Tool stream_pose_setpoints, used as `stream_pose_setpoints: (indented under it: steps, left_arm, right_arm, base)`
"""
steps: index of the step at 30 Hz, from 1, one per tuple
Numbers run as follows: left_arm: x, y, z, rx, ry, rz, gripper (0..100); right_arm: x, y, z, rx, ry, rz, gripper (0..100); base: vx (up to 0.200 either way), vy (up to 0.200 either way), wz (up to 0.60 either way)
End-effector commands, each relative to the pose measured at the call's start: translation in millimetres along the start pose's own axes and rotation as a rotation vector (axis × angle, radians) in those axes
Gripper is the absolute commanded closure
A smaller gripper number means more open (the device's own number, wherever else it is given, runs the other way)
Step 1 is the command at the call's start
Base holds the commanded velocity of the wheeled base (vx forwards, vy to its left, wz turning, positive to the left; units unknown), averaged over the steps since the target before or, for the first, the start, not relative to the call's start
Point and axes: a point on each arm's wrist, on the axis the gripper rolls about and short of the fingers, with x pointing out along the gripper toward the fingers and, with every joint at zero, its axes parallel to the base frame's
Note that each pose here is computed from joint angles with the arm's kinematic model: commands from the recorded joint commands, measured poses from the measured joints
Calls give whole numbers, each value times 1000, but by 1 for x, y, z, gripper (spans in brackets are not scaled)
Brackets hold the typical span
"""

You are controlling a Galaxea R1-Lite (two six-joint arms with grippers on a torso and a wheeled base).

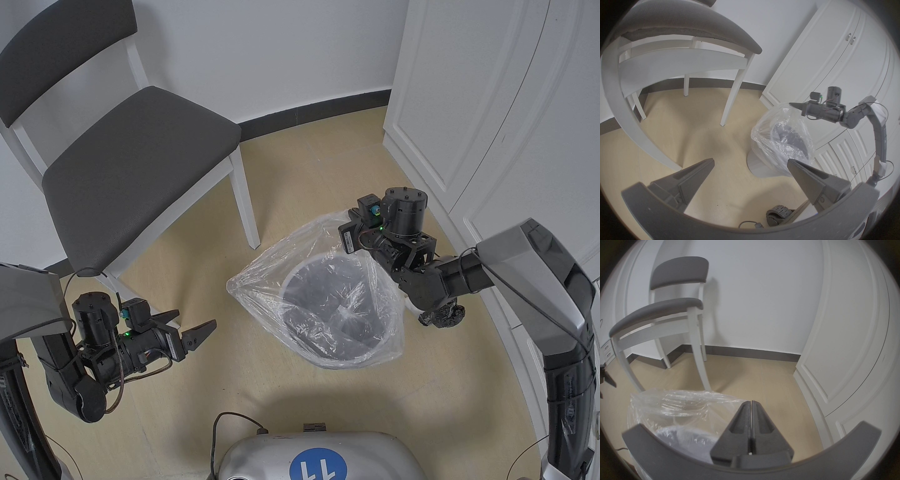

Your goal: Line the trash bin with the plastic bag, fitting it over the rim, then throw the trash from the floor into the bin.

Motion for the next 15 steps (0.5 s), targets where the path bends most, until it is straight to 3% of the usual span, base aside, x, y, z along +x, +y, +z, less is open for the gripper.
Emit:
stream_pose_setpoints:
  steps: [1, 7, 8, 11, 15]
  left_arm:
    - [-3, -8, 12, 19, -43, -22, 0]
    - [-3, -14, 12, 25, -42, -42, 0]
    - [-2, -15, 12, 26, -41, -46, 0]
    - [-2, -19, 11, 28, -35, -59, 0]
    - [-6, -28, 8, 31, -20, -83, 0]
  right_arm:
    - [40, -17, -44, 20, 78, -54, 100]
    - [40, -30, -42, 17, 99, -69, 100]
    - [40, -31, -39, 17, 96, -70, 0]
    - [38, -31, -29, 21, 85, -68, 0]
    - [14, -44, 9, 27, 65, -69, 0]
  base:
    - [0, 0, 0]
    - [0, 0, 0]
    - [0, 0, 0]
    - [0, 0, 0]
    - [0, 0, 0]
